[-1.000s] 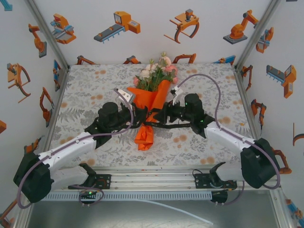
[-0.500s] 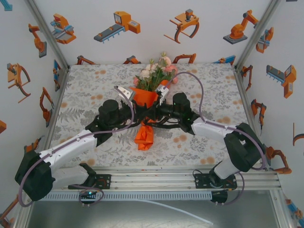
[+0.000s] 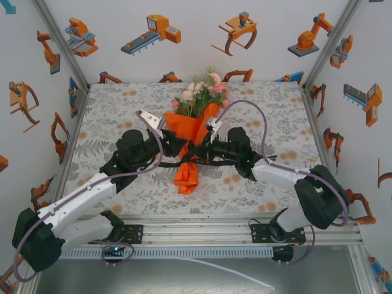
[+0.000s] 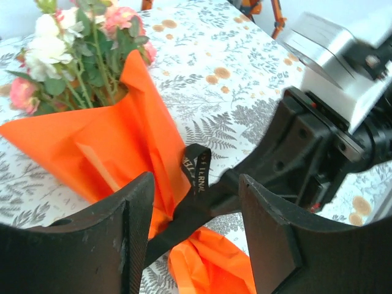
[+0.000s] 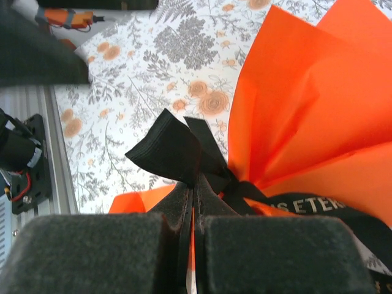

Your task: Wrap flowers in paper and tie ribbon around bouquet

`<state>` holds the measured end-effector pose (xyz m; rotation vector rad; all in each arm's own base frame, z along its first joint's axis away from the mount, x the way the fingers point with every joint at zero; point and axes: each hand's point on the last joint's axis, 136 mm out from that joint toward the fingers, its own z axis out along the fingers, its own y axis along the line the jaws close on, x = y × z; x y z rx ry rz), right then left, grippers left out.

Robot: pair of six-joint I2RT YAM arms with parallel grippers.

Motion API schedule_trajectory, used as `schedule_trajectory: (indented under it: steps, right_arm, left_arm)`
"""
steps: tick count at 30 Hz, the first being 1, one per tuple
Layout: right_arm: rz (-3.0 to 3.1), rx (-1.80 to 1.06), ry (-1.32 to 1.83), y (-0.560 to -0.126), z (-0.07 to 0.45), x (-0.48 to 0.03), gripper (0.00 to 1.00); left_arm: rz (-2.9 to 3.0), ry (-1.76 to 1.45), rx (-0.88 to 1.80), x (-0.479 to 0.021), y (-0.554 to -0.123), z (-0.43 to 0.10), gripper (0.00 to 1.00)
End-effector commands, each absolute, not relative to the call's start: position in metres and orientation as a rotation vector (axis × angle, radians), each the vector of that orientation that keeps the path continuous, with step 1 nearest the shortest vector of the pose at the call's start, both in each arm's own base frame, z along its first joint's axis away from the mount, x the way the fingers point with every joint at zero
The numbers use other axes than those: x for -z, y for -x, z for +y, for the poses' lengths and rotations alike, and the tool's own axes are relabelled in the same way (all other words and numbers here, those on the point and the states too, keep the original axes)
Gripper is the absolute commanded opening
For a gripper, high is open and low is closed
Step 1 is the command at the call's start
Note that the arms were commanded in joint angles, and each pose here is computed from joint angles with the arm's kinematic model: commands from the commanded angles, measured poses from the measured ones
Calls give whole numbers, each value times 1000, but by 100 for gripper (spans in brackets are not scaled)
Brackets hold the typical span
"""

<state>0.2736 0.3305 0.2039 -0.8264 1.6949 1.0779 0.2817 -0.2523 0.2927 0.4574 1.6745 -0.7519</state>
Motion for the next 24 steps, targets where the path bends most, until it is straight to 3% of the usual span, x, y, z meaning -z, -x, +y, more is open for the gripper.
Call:
schedule_trajectory:
  steps: [1,3,7,16,24]
  right_arm:
    - [1616,-1057,902,-261,327,-216,0]
    - [1615,-1060,919,-256,326,-214,0]
    - [1622,-1058,920,-252,322,-211,0]
    - [1634,-1031,915,-254,319,-211,0]
    - [1630,-1028,913,-254,319,-213,0]
  left_arm:
    - [1761,-280,768,-306,-309,-232,49]
    - [1850,-280,825,-300,-318,-240,41]
    - [2075,-427,929,-269,-322,-283,38]
    - [2350,-561,931,-183,-323,-342,43]
    - [2426,-589,865,-142,-329,-355,42]
